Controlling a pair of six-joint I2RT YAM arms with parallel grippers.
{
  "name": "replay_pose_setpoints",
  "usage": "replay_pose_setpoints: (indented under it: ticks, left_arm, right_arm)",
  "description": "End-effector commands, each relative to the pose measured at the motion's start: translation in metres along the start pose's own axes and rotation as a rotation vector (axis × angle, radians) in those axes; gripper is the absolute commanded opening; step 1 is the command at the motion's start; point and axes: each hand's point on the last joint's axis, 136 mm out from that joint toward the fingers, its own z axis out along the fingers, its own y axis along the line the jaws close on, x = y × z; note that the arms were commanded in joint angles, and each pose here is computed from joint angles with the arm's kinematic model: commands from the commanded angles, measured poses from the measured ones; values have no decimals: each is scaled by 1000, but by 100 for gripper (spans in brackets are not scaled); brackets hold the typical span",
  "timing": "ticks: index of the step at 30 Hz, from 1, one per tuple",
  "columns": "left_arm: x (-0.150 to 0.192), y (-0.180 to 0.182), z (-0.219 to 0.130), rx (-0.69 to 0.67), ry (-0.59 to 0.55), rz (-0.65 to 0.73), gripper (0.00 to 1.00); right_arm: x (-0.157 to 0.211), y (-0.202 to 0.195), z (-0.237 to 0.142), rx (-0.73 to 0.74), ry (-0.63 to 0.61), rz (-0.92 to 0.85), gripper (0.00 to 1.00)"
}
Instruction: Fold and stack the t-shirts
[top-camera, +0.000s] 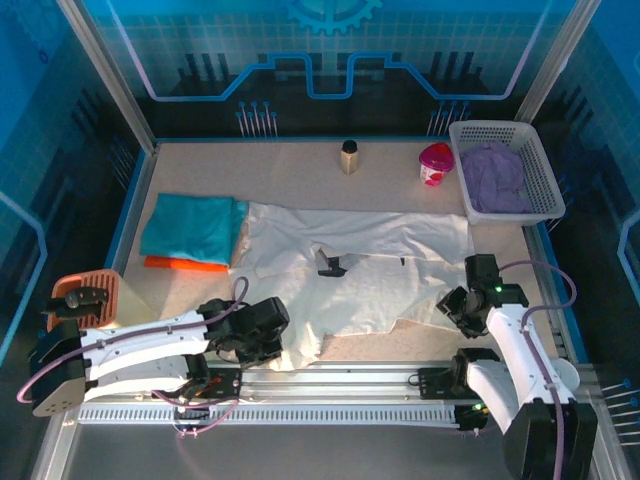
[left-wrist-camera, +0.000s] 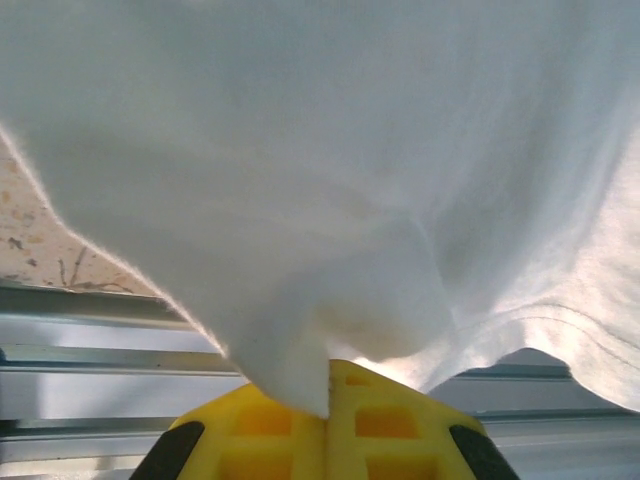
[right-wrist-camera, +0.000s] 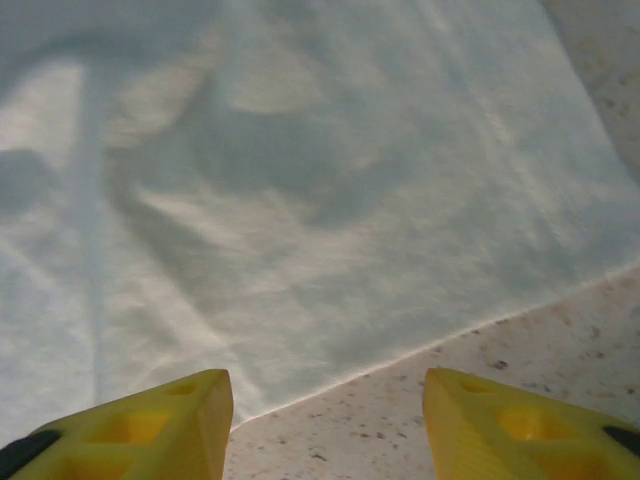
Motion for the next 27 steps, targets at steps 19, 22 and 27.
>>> replay_pose_setpoints:
  ticks: [19,22,27]
  left_arm:
    - [-10,-18,-21,26,-33,67,0]
    - [-11,-18,-21,27,-31,65,0]
    - [-10,-16,-21,29,-26,63,0]
  right_arm:
    - [1,-13,28,171,87,142,41]
    - [5,-11,36,172,106,153,40]
    - [4,-12,39,201,97,143,32]
